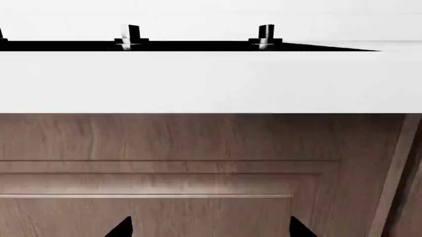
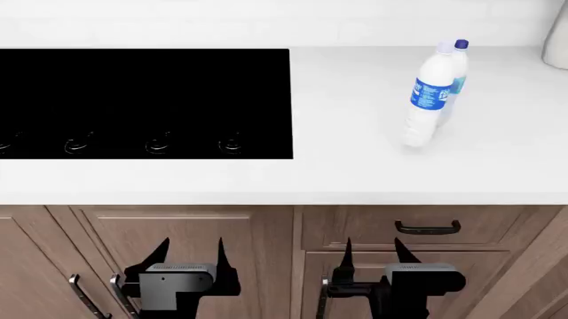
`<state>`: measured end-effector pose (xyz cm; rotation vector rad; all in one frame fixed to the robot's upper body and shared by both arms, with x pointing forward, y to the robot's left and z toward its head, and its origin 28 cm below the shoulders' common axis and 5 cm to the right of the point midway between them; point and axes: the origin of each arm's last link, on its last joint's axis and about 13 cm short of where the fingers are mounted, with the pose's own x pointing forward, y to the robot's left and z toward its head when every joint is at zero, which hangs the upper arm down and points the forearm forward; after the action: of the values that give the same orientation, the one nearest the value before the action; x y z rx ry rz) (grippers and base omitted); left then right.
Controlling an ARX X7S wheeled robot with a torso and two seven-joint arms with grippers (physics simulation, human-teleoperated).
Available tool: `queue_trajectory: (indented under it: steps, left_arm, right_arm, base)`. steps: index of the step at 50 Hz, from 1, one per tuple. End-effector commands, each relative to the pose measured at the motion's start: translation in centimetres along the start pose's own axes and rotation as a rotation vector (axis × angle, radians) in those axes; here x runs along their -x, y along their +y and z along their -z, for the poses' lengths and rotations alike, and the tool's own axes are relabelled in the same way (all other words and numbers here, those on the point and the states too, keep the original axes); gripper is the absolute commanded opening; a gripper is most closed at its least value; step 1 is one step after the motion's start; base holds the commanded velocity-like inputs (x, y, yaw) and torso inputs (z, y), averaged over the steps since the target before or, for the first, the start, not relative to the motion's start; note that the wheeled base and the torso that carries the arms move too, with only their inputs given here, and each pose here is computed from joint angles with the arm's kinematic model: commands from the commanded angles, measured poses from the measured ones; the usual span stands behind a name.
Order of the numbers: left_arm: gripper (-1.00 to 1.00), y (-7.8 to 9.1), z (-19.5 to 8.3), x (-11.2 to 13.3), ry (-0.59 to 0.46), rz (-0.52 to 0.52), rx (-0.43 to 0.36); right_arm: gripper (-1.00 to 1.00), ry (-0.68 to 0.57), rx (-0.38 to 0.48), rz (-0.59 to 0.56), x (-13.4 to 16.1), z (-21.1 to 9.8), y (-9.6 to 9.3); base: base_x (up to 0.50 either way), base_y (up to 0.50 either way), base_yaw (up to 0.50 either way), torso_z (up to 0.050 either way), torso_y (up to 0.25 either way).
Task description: Move the drinks to the dining counter.
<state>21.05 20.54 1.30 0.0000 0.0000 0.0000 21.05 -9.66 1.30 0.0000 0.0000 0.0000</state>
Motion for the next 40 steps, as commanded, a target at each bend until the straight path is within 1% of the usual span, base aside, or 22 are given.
queue_trajectory:
  steps: [1, 2, 3, 4, 5, 6, 7, 8, 9, 10, 11, 12, 13, 14, 15, 16, 17, 20, 25, 31, 40]
  left_arm:
    - [1.00, 0.0, -0.7, -0.3, -0.045, -0.029, 0.054]
    - [1.00, 0.0, -2.7, -0.6, -0.194, -0.081, 0.021]
    - [1.00, 0.0, -5.4, -0.5, -0.328, -0.119, 0.105]
    - [1.00, -0.1, -6.5, -0.2, -0.402, -0.109, 0.115]
    - [1.00, -0.1, -9.3, 0.5, -0.526, -0.126, 0.166]
    - [1.00, 0.0, -10.9, 1.1, -0.582, -0.115, 0.188]
    - [1.00, 0.1, -11.9, 1.6, -0.606, -0.102, 0.236]
    - [1.00, 0.1, -12.5, 2.0, -0.633, -0.094, 0.224]
    - [1.00, 0.1, -13.7, 2.7, -0.700, -0.077, 0.234]
    - [1.00, 0.1, -14.6, 3.3, -0.742, -0.058, 0.255]
    - [1.00, 0.2, -16.1, 4.3, -0.812, -0.005, 0.281]
    - [1.00, 0.4, -16.9, 4.7, -0.856, -0.006, 0.300]
    - [1.00, 0.4, -17.2, 4.8, -0.873, 0.000, 0.313]
    - [1.00, 0.6, -17.7, 5.0, -0.915, -0.013, 0.305]
    - [1.00, 0.6, -18.0, 5.1, -0.914, -0.013, 0.311]
    - [1.00, 0.7, -18.2, 5.3, -0.945, -0.021, 0.294]
    - [1.00, 0.7, -18.3, 5.3, -0.939, -0.015, 0.313]
    - [1.00, 0.7, -18.3, 5.2, -0.944, -0.019, 0.298]
    - [1.00, 0.8, -18.4, 5.2, -0.951, -0.019, 0.301]
    - [1.00, 0.7, -18.5, 5.4, -0.961, -0.016, 0.307]
    - [1.00, 0.3, -18.1, 5.6, -0.937, 0.036, 0.300]
  right_arm:
    - [1.00, -0.013, -0.001, 0.002, 0.3, -0.1, 0.2]
    - [1.00, -0.088, -0.007, 0.017, 0.3, -1.3, 0.2]
    - [1.00, -0.207, -0.072, 0.020, 0.5, -3.0, 0.3]
    - [1.00, -0.280, -0.069, 0.018, 0.8, -3.9, 0.3]
    - [1.00, -0.383, -0.044, 0.017, 1.4, -5.6, 0.3]
    - [1.00, -0.445, -0.072, 0.022, 1.7, -6.9, 0.3]
    - [1.00, -0.497, -0.101, 0.035, 2.1, -7.8, 0.2]
    - [1.00, -0.535, -0.094, 0.034, 2.4, -8.3, 0.2]
    - [1.00, -0.608, -0.110, 0.027, 3.0, -9.6, 0.1]
    - [1.00, -0.667, -0.117, 0.018, 3.6, -10.6, 0.1]
    - [1.00, -0.755, -0.137, 0.035, 4.3, -11.9, 0.0]
    - [1.00, -0.793, -0.139, 0.035, 4.7, -12.6, -0.1]
    - [1.00, -0.810, -0.142, 0.036, 4.9, -12.8, -0.1]
    - [1.00, -0.854, -0.146, 0.035, 5.4, -13.4, -0.1]
    - [1.00, -0.862, -0.136, 0.038, 5.5, -13.7, 0.0]
    - [1.00, -0.889, -0.149, 0.033, 5.7, -13.9, -0.1]
    - [1.00, -0.883, -0.145, 0.044, 5.6, -13.9, -0.2]
    - [1.00, -0.892, -0.150, 0.041, 5.7, -13.9, -0.2]
    - [1.00, -0.891, -0.163, 0.041, 5.6, -13.9, -0.3]
    - [1.00, -0.886, -0.163, 0.047, 5.6, -14.0, -0.4]
    - [1.00, -0.883, -0.163, 0.035, 5.6, -13.9, -0.3]
  base:
    - [0.00, 0.00, 0.00, 0.000, 0.000]
    - [0.00, 0.00, 0.00, 0.000, 0.000]
    - [0.00, 0.00, 0.00, 0.000, 0.000]
    - [0.00, 0.00, 0.00, 0.000, 0.000]
    - [0.00, 0.00, 0.00, 0.000, 0.000]
    - [0.00, 0.00, 0.00, 0.000, 0.000]
    - [0.00, 0.00, 0.00, 0.000, 0.000]
    - [0.00, 0.00, 0.00, 0.000, 0.000]
    - [0.00, 0.00, 0.00, 0.000, 0.000]
    - [0.00, 0.00, 0.00, 0.000, 0.000]
    - [0.00, 0.00, 0.00, 0.000, 0.000]
    - [0.00, 0.00, 0.00, 0.000, 0.000]
    - [0.00, 0.00, 0.00, 0.000, 0.000]
    - [0.00, 0.00, 0.00, 0.000, 0.000]
    - [0.00, 0.00, 0.00, 0.000, 0.000]
    - [0.00, 0.00, 0.00, 0.000, 0.000]
    - [0.00, 0.00, 0.00, 0.000, 0.000]
    - [0.00, 0.00, 0.00, 0.000, 0.000]
    - [0.00, -0.05, 0.00, 0.000, 0.000]
    - [0.00, -0.48, 0.00, 0.000, 0.000]
    - [0.00, -0.50, 0.00, 0.000, 0.000]
